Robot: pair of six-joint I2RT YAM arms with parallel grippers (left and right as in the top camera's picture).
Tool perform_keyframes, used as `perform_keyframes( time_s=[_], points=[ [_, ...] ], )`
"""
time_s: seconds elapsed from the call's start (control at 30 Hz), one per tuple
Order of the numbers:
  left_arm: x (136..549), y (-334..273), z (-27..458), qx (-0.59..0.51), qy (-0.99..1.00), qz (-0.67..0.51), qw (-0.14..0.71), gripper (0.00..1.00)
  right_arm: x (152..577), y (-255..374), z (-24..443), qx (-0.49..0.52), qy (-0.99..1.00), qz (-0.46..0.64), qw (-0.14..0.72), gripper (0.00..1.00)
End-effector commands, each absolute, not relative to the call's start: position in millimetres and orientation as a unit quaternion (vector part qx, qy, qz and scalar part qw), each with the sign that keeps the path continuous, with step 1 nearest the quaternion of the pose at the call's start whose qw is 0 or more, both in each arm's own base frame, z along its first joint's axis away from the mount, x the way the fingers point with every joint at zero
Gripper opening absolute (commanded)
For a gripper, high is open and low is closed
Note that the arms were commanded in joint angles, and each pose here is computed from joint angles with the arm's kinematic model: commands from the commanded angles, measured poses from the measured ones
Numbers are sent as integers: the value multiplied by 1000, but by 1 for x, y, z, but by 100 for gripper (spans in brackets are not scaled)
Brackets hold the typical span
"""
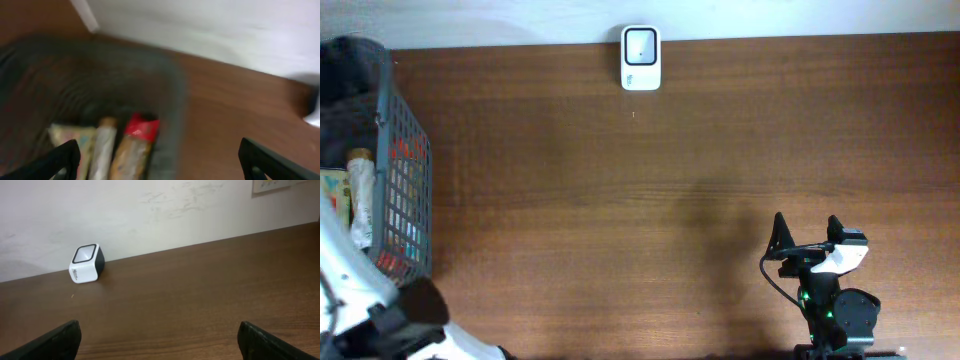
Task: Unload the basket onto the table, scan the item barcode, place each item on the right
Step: 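Reach the left gripper into the basket and grasp the white tube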
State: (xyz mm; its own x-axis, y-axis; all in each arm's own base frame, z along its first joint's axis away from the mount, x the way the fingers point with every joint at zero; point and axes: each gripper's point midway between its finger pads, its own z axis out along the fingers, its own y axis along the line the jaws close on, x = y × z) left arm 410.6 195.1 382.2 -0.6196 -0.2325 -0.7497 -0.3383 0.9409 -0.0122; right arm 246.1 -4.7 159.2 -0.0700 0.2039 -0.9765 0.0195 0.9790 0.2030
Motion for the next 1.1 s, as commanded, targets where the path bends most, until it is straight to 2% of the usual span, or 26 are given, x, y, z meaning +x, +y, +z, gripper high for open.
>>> perform_keyframes(
  time_s=[0.0,0.13,0.2,0.23,0.43,0.53,0.57,0.63,0.67,0.8,0.83,0.9,1.07],
  points=[
    [399,260,345,-258,892,87,359,99,246,-4,157,74,729,66,677,99],
    [395,297,279,-270,915,95,285,100,246,-4,157,74,729,66,677,99],
    [394,299,251,-243,933,96,249,89,246,-4,157,74,729,66,677,99],
    [392,302,234,-245,937,98,229,88,246,-4,157,74,729,66,677,99],
    [379,314,123,-261,952,89,131,85,246,-4,157,74,729,66,677,99],
    [382,319,85,-260,953,94,123,84,246,-4,157,74,729,66,677,99],
    [381,319,75,-255,955,93,117,78,246,-4,157,74,729,66,677,99],
    [380,319,55,-241,961,91,106,74,246,-4,157,74,729,66,677,99],
    [377,320,48,-242,960,97,97,65,246,-4,157,74,729,66,677,99],
    [368,321,14,-243,963,97,59,59,246,-4,157,74,729,66,677,99],
    [367,319,5,-243,964,94,51,53,246,-4,157,74,729,66,677,99],
    [365,318,-3,-243,965,90,42,16,246,-4,157,74,729,66,677,99],
    [374,325,16,-243,964,96,56,0,246,-4,157,74,729,66,677,99]
  ],
)
